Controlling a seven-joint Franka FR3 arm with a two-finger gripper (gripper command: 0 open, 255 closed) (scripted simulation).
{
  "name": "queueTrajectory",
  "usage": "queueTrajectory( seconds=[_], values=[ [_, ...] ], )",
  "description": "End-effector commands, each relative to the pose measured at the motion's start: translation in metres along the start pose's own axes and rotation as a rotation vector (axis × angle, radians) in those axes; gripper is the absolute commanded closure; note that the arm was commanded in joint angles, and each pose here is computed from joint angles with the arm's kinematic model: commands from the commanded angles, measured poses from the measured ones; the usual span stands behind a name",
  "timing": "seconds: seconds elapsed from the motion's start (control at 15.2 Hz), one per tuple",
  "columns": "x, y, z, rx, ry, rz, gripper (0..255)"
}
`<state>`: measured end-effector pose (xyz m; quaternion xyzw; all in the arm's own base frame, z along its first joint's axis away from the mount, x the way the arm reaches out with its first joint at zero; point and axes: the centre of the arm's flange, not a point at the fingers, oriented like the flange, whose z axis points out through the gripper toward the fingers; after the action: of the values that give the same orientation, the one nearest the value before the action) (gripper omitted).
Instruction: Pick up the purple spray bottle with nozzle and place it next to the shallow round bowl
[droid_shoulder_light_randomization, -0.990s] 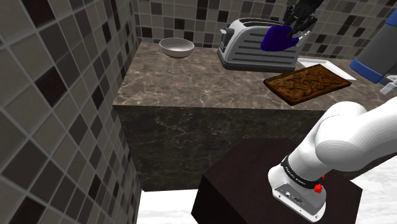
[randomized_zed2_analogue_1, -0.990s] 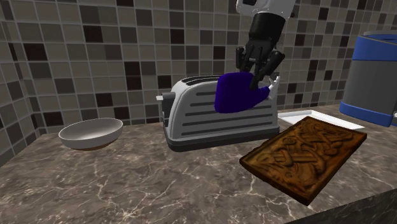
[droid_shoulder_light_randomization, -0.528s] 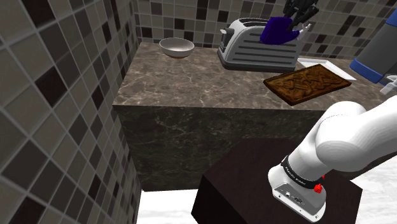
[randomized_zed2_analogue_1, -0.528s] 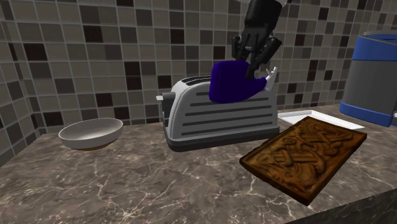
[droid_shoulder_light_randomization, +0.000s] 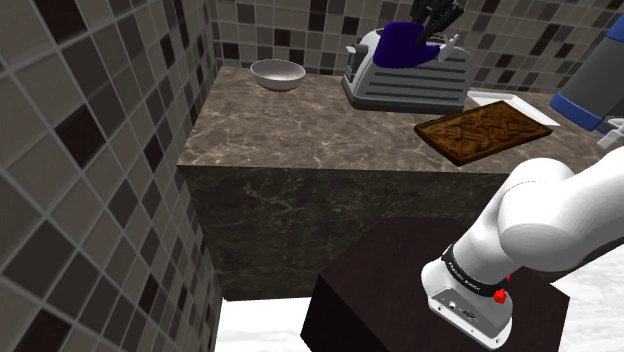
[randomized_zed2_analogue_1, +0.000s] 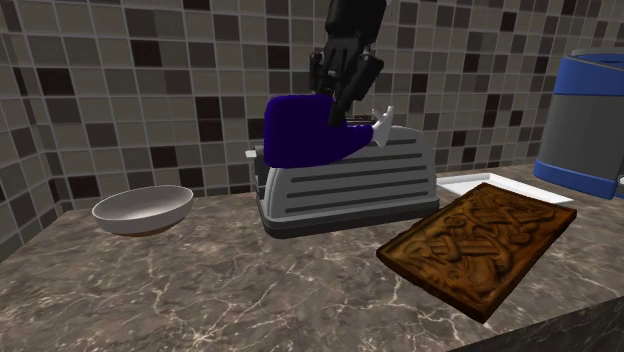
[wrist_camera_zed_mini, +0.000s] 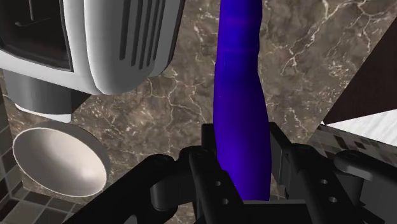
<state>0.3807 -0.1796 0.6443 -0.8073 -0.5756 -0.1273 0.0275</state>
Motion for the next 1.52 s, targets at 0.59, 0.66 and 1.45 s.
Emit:
queueTrajectory(
  seconds=[0.59,0.66,1.45],
  values=[
    [0.138,0.023,0.035,0.000,0.000,0.001,255],
    [0.151,0.025,0.039,0.000,0.000,0.001,255],
    [0.302,0.053,0.078,0.000,0.000,0.001,255]
  ],
)
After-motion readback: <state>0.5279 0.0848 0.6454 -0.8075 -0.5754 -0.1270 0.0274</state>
